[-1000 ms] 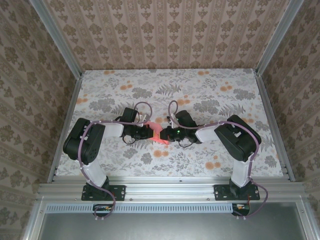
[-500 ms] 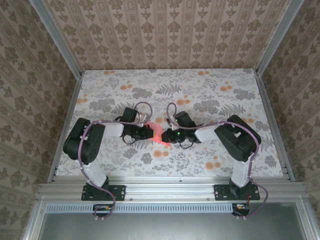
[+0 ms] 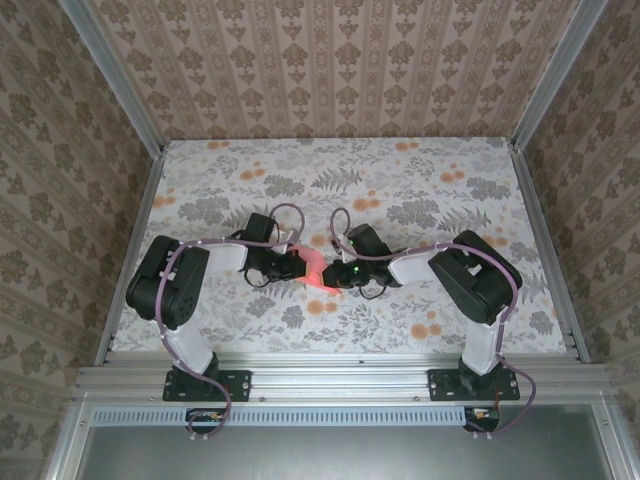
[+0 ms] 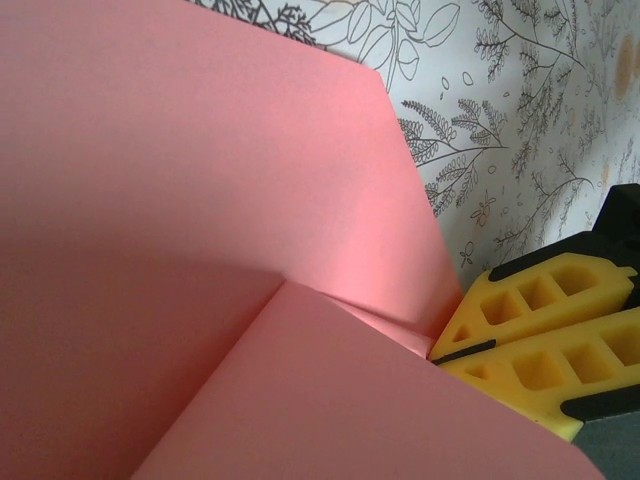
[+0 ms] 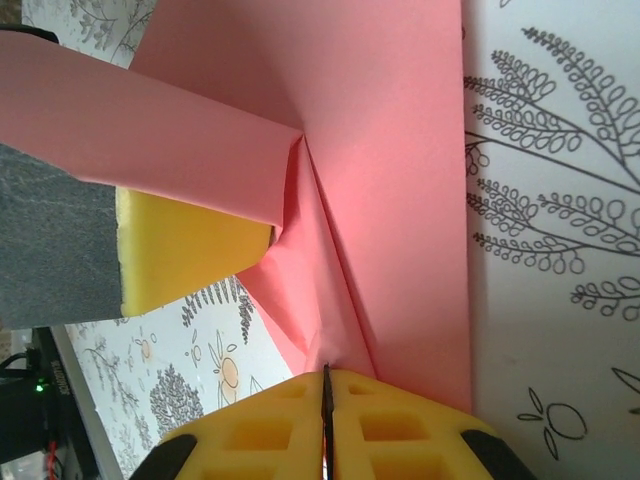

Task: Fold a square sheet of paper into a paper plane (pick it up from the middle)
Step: Fourth fold the wing at the center of the table.

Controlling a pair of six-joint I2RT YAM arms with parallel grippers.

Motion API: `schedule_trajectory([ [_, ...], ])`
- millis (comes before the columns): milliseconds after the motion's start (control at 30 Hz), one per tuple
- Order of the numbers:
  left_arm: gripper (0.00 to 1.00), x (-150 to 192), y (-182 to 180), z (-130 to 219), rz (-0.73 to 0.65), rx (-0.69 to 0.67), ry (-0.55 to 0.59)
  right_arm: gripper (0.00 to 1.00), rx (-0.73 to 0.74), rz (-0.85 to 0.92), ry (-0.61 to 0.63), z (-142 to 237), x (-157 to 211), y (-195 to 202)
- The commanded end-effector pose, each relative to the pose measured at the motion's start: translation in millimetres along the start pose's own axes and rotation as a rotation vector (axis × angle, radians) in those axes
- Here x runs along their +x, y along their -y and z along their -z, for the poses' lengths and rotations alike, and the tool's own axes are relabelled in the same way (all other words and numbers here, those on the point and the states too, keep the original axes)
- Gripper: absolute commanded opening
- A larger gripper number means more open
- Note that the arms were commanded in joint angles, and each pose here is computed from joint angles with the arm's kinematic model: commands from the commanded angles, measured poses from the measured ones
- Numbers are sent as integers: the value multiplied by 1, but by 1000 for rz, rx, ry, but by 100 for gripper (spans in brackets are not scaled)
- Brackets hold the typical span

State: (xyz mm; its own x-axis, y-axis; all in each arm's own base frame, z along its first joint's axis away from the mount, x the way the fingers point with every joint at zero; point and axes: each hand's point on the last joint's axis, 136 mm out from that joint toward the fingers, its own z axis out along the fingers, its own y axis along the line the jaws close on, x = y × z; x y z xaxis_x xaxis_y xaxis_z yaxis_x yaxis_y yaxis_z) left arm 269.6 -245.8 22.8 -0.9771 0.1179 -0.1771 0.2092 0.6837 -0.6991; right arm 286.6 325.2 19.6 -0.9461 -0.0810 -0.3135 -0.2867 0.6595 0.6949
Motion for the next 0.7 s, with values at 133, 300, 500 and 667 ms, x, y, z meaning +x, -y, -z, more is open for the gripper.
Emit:
schedule_trajectory([
  [133, 0, -9, 16, 18, -10, 41, 18, 11, 113, 46, -46, 0, 16, 13],
  [300, 0, -8, 15, 23, -6, 31, 11, 11, 150, 83, -58, -1, 20, 14],
  [500, 0, -1, 9, 22, 2, 12, -4, 11, 188, 123, -67, -3, 21, 13],
  [667, 0, 4, 2, 20, 8, -15, -18, 11, 208, 144, -75, -4, 23, 13],
])
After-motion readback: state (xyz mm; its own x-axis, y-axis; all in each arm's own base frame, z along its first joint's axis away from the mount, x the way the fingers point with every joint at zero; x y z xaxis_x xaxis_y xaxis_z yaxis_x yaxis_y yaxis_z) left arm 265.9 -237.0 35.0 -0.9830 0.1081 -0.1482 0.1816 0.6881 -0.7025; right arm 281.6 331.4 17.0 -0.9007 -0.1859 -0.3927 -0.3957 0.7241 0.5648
